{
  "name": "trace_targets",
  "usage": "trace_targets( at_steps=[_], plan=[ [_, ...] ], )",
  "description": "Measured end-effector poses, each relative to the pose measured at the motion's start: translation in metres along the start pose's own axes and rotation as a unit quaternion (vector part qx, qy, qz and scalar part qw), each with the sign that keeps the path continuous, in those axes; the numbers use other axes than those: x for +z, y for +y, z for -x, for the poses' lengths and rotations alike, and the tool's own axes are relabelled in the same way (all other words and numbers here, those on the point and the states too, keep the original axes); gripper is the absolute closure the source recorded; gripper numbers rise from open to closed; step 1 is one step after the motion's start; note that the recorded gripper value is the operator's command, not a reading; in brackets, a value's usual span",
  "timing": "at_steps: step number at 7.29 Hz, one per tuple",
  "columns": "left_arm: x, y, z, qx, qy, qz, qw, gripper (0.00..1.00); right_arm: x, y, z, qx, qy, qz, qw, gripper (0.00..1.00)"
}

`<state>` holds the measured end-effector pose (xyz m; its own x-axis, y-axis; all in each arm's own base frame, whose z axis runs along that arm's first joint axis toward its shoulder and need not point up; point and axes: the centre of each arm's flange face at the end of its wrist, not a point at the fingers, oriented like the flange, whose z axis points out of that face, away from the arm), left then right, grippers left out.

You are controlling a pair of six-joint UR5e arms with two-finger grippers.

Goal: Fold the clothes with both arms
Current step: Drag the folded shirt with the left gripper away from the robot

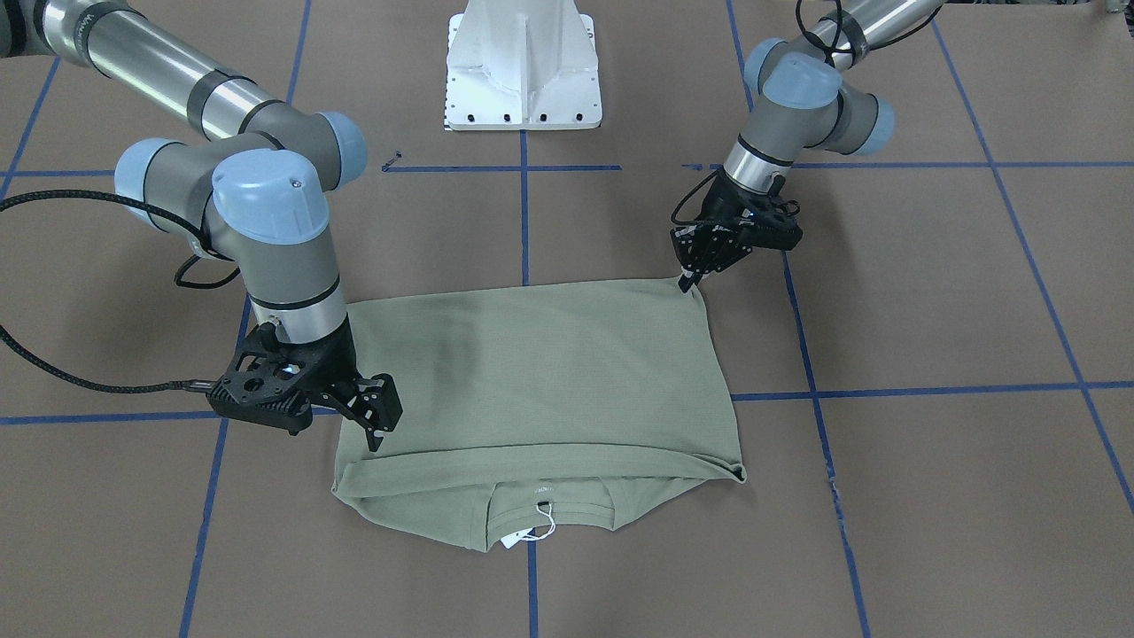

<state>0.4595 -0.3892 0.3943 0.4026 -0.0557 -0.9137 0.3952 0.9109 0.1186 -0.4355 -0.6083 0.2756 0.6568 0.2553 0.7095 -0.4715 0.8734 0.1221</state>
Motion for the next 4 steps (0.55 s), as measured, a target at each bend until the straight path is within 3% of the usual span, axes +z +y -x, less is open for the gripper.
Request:
trace_targets(
  at_steps=[2,4],
  plan=[
    [-0.009,-0.048,0.036,0.066,-0.028,-0.035,0.9968,1.00,0.000,0.000,-0.001,0.000,0.000,0.000,1.0000,0.00],
    [-0.013,-0.131,0.089,0.123,-0.086,-0.083,0.9852,1.00,0.001,0.001,-0.001,0.001,0.001,0.000,1.0000,0.00]
  ],
)
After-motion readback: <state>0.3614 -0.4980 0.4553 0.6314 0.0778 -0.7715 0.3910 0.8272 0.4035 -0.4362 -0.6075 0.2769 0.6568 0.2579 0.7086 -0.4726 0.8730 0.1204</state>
